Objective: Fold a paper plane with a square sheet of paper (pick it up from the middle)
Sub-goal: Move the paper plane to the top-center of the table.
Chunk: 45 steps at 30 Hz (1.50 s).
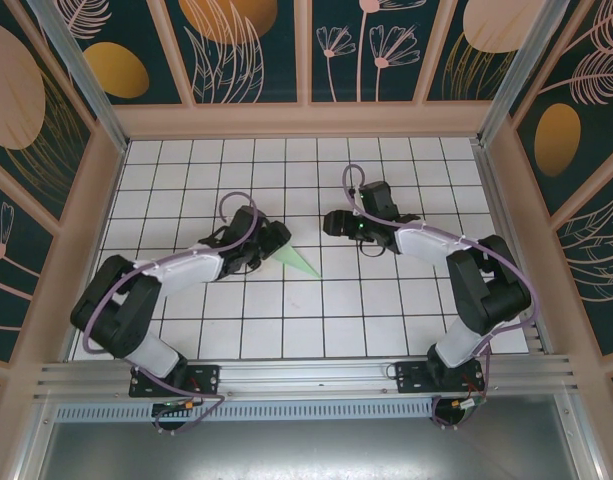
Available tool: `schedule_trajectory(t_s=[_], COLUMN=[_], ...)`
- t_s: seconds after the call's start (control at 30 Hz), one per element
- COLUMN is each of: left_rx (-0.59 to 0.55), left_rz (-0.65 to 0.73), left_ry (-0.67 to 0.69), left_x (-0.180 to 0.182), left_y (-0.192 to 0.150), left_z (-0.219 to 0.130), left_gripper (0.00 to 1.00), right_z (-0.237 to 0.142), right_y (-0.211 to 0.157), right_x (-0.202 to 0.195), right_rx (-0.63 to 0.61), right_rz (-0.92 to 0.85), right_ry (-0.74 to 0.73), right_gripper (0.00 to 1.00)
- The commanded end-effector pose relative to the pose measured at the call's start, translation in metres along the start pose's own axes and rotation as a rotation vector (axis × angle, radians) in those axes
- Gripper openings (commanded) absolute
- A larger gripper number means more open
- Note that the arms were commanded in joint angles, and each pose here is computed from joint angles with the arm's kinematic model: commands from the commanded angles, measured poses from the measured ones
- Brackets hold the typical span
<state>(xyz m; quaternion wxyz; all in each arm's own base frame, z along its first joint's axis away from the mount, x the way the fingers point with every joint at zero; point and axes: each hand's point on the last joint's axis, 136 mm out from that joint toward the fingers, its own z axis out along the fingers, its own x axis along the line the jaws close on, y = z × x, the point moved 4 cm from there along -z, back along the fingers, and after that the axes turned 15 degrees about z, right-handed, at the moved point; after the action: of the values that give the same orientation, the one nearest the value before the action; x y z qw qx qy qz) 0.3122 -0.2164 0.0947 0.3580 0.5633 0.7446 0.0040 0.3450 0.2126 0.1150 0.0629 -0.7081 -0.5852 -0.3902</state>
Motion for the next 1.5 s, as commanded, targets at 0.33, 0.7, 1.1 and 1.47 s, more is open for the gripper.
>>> schedule_trajectory(t_s=[0.33,0.7,1.1,1.47], left_rx=[0.124,0.102,0.066,0.082], left_rz=[-0.034,-0.118,-0.175,-0.227], left_ry=[0.186,0.190,0.165,0.143], left_x=[-0.003,0.012,0.012,0.019], left_y=[-0.019,-0.030,-0.029,-0.039], left_z=[0.034,0.015,0.001,-0.002], left_gripper=[0.69,0.60,0.58,0.43], right_z=[0.000,0.006,0.010,0.013], right_y=[0.002,-0.001,-0.004,-0.006], right_x=[-0.025,-0.027,-0.029,-0.031], right_rx=[-0.026,0.002,0.025,0.034], right_rz=[0.074,0.093,0.104,0.114], right_ry=[-0.059,-0.065,-0.074,-0.087], right_gripper=[0.71,0.70,0.69,0.68])
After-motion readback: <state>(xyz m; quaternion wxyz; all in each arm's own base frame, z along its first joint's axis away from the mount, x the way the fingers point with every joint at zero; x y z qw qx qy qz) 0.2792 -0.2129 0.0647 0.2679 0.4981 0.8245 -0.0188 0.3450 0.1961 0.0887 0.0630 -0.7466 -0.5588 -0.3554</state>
